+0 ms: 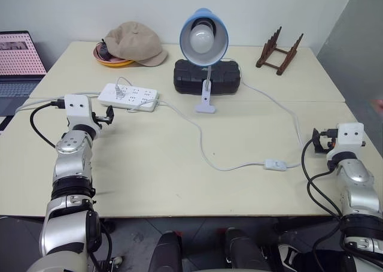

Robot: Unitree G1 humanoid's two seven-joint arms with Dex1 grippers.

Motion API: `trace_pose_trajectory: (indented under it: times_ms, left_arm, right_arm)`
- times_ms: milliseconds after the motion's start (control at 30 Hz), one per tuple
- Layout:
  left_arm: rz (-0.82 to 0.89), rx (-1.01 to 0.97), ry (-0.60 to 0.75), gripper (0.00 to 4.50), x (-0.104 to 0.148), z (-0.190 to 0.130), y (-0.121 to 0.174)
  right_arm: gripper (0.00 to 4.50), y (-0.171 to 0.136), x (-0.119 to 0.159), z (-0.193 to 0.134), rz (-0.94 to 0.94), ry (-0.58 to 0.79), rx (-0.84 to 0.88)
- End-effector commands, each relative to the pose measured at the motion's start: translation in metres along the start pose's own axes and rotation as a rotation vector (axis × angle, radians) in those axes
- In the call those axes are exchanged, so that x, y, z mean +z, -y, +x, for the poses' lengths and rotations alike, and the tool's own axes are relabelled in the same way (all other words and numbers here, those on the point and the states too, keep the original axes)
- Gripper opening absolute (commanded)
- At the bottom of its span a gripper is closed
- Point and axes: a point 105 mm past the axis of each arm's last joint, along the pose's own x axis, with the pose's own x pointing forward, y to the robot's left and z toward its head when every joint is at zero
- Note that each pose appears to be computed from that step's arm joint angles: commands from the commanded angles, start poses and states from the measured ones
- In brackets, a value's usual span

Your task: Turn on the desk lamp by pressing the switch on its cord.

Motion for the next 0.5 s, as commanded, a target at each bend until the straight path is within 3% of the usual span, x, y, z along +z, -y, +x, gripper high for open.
trace_pose_trajectory:
  times_ms: [33,500]
  left_arm:
    - [0.017,0.022,0.062,4.42,0.02,0.002,-0.009]
    - [0.007,-0.058,0.061,4.42,0.021,0.002,0.003]
  right_arm:
    - [4.5,0.006,0.017,0.002,-0.022,0.059,-0.015]
    - [4.5,0.007,0.017,-0.005,-0.013,0.054,0.03]
